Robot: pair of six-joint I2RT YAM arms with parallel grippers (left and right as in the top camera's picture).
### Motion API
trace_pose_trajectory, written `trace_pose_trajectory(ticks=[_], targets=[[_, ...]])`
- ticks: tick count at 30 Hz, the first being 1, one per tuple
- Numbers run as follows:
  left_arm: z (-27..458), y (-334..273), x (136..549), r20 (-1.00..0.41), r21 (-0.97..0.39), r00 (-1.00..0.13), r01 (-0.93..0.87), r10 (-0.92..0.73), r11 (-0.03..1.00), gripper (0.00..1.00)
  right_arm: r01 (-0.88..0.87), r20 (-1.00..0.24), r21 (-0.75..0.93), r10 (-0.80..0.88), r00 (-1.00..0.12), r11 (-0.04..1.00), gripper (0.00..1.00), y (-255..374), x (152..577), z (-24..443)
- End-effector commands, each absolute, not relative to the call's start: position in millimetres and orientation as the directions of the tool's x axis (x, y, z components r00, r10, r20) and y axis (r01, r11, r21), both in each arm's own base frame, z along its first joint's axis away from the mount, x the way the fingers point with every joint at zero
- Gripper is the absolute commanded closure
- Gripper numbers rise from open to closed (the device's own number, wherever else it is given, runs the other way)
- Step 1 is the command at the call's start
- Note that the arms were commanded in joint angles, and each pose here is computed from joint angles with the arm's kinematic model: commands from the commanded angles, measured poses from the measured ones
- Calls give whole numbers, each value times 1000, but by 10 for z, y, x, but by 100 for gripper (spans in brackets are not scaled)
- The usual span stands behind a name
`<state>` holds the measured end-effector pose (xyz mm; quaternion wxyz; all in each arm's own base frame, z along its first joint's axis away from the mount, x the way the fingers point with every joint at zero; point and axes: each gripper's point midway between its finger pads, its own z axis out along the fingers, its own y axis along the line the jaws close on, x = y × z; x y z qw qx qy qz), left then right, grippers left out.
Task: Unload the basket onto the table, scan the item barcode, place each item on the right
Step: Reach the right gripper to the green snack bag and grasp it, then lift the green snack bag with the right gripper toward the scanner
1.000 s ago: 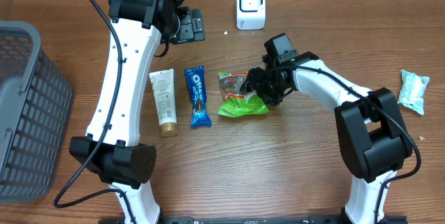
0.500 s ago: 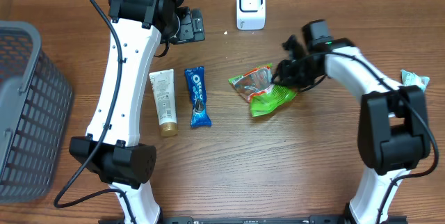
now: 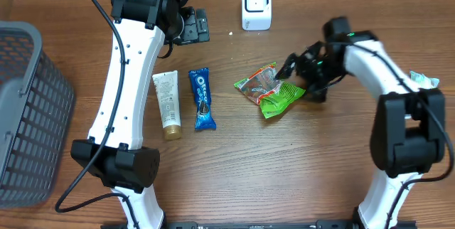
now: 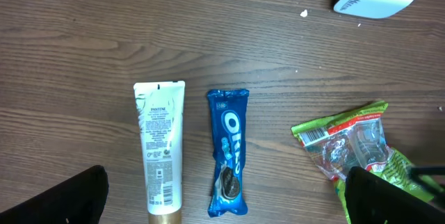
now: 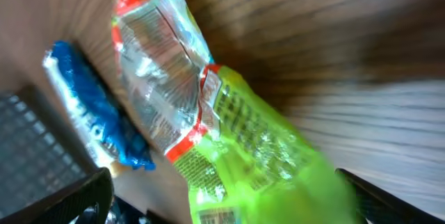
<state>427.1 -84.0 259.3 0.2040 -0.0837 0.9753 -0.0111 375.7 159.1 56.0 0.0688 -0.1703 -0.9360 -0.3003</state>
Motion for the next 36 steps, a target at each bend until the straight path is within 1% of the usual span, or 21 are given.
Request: trace_pose_trajectory(ticks=[1, 4, 5, 6, 7, 9, 10, 14, 17, 18, 20, 22, 23, 24, 25, 26, 27, 29, 31, 33, 36], targets=[[2579, -868, 4275, -395, -48, -907, -139, -147, 989, 0, 483, 290, 451, 389, -875, 750, 0, 1784, 3626, 328], [2579, -868, 4275, -395, -48, -907, -139, -147, 989, 0, 535, 257, 437, 470, -845, 723, 0, 2041, 3650, 147], [2579, -868, 4275, -395, -48, -907, -139, -147, 989, 0, 544, 216, 421, 502, -837, 726, 0, 2094, 3687, 92], [2579, -868, 4275, -395, -48, -907, -139, -147, 989, 0, 540, 182, 408, 514, -838, 736, 8, 2103, 3713, 69], [2579, -868, 4275, -395, -48, -907, -139, -147, 989, 0, 530, 160, 410, 513, -843, 742, 22, 2118, 3739, 66], [2579, -868, 4275, -395, -48, -907, -139, -147, 989, 0, 523, 151, 418, 511, -847, 743, 56, 2135, 3758, 72], [2579, -868, 4274, -395, -48, -907, -139, -147, 989, 0, 523, 148, 416, 512, -846, 744, 76, 2128, 3761, 68], [2579, -868, 4275, -395, -48, -907, -139, -147, 989, 0, 441, 127, 461, 435, -892, 770, 92, 2065, 3818, 116], [2579, -868, 4274, -395, -48, -907, -139, -147, 989, 0, 223, 29, 556, 249, -968, 801, 91, 1950, 3952, 245], [2579, -868, 4274, -395, -48, -907, -139, -147, 989, 0, 97, -44, 582, 151, -988, 807, 90, 1872, 4009, 297], [2579, -868, 4274, -395, -48, -907, -139, -147, 989, 0, -32, -141, 556, 56, -988, 830, 87, 1574, 4105, 314], [2579, -868, 4274, -395, -48, -907, -139, -147, 989, 0, -13, -169, 524, 89, -982, 851, 84, 1258, 4211, 288], [2579, -868, 4275, -395, -48, -907, -139, -147, 989, 0, 10, -169, 528, 117, -979, 849, 77, 1144, 4248, 293], [2579, -868, 4274, -395, -48, -907, -139, -147, 989, 0, 43, -158, 553, 156, -975, 832, 52, 1045, 4276, 319], [2579, -868, 4275, -395, -48, -907, -139, -147, 989, 0, 76, -135, 594, 193, -972, 801, 36, 999, 4285, 361], [2579, -868, 4274, -395, -48, -907, -139, -147, 989, 0, 103, -107, 642, 222, -969, 759, 27, 978, 4282, 419], [2579, -868, 4275, -395, -48, -907, -139, -147, 989, 0, 179, -16, 705, 267, -964, 687, 15, 981, 4206, 496], [2579, -868, 4274, -395, -48, -907, -139, -147, 989, 0, 272, 96, 695, 289, -953, 666, 10, 1038, 4044, 479], [2579, -868, 4275, -395, -48, -907, -139, -147, 989, 0, 282, 136, 680, 262, -955, 677, 7, 1156, 3928, 460], [2579, -868, 4274, -395, -48, -907, -139, -147, 989, 0, 296, 161, 639, 253, -954, 710, 4, 1295, 3850, 404], [2579, -868, 4275, -395, -48, -907, -139, -147, 989, 0, 336, 134, 495, 311, -941, 801, 4, 1424, 3840, 224]])
